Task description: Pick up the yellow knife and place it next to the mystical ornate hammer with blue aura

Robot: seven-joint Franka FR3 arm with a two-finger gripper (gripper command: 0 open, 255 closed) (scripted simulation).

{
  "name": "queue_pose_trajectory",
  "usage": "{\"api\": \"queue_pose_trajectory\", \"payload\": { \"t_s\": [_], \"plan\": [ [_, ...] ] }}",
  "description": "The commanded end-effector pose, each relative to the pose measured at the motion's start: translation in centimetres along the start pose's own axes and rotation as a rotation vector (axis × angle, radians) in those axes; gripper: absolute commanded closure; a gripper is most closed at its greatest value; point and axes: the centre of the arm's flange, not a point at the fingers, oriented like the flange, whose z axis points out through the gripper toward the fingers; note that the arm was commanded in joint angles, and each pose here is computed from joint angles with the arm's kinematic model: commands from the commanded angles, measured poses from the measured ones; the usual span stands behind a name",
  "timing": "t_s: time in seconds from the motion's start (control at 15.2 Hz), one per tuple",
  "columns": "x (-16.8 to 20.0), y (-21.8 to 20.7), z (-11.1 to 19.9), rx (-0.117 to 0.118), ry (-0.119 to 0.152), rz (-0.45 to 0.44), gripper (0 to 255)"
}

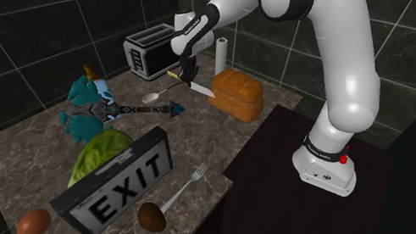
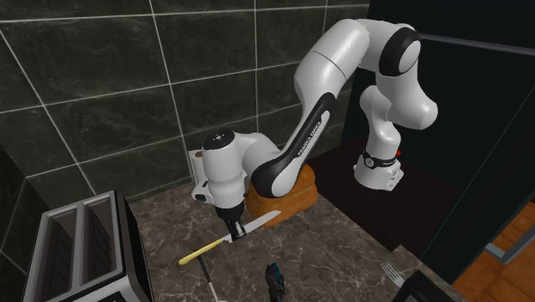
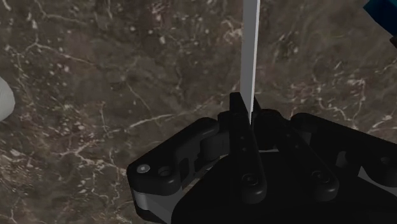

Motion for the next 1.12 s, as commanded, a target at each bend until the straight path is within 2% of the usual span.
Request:
{"api": "queue_pose_trajectory", "payload": {
  "t_s": [0.0,0.26,0.79,0.86,1.06],
  "plan": [
    [0.0,0.0,1.2,0.0,0.0,0.0,255],
    [0.1,0.0,3.5,0.0,0.0,0.0,255],
    [0.1,0.0,3.5,0.0,0.0,0.0,255],
    [0.1,0.0,3.5,0.0,0.0,0.0,0],
    [0.1,0.0,3.5,0.0,0.0,0.0,0]
  ]
}}
